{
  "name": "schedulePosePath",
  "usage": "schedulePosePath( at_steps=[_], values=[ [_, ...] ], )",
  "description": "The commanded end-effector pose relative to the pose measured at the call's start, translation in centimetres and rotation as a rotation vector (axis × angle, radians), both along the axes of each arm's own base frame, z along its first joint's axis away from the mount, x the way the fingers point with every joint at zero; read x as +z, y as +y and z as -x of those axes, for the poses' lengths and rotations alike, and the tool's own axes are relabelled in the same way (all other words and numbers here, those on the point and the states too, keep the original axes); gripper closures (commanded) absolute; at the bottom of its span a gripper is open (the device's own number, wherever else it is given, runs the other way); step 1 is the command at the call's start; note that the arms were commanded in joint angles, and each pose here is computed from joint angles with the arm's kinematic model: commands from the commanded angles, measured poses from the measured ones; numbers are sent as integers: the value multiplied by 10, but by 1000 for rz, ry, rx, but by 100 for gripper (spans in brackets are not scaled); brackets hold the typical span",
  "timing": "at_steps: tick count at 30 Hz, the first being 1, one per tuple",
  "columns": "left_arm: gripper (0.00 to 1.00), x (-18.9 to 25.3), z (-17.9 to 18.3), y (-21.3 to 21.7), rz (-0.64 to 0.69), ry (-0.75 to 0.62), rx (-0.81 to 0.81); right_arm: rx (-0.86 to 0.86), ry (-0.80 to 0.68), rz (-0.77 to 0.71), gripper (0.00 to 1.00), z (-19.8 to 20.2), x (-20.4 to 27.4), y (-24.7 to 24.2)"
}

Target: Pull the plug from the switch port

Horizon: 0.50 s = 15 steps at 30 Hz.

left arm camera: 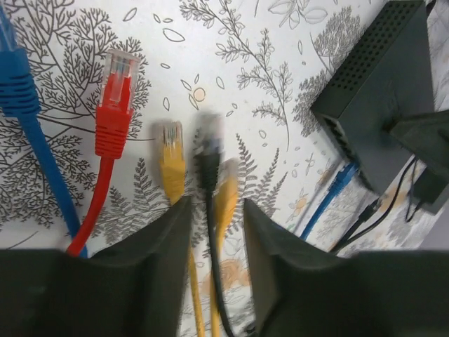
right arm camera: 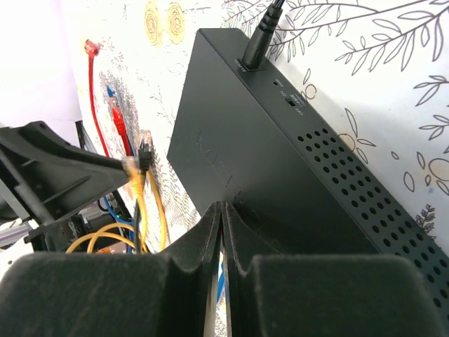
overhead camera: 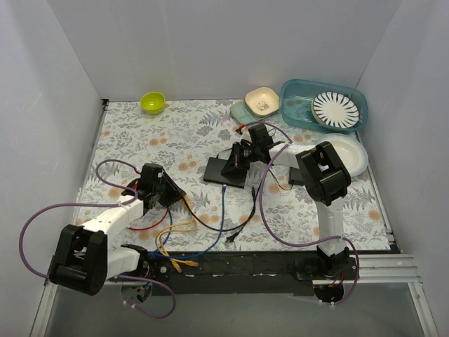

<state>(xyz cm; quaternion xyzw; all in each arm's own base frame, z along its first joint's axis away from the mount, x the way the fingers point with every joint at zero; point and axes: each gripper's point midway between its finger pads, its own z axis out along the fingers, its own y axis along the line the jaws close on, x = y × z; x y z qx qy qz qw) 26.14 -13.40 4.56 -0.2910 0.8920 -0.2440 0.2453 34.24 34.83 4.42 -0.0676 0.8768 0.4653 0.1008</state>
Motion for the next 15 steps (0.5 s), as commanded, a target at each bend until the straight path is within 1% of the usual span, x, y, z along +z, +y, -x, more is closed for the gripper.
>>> schedulePosePath(
  at_steps=[1,2,4,5,6,7,9,10,12,13,14,15],
  values=[
    [58,14,2,1,7,-17,-9,-58,78,224,88,16,-63,-37],
    [51,20,-2,-2,23,-37,-23,-56,80,225,88,17,-62,-37],
    [47,38,-17,-9,56,-93,-26,-53,75,227,88,19,-61,-38],
    [43,44,-23,-11,63,-113,-22,-53,76,230,88,20,-62,-39],
    [33,52,-30,-13,73,-136,-19,-54,74,233,88,20,-62,-39],
    [28,59,-37,-17,93,-166,-19,-54,78,237,88,23,-63,-41],
    [23,69,-42,-28,136,-189,-56,-54,75,237,88,24,-63,-43],
    [23,76,-49,-35,159,-223,-76,-54,81,242,88,27,-65,-44],
    [24,84,-45,-59,220,-247,-171,-56,80,244,88,29,-65,-46],
    [26,87,-49,-69,246,-274,-204,-55,80,243,88,30,-65,-46],
    [28,86,-45,-84,266,-267,-252,-58,83,244,88,31,-66,-47],
    [33,85,-41,-95,287,-255,-297,-58,83,242,88,30,-66,-46]
  ],
)
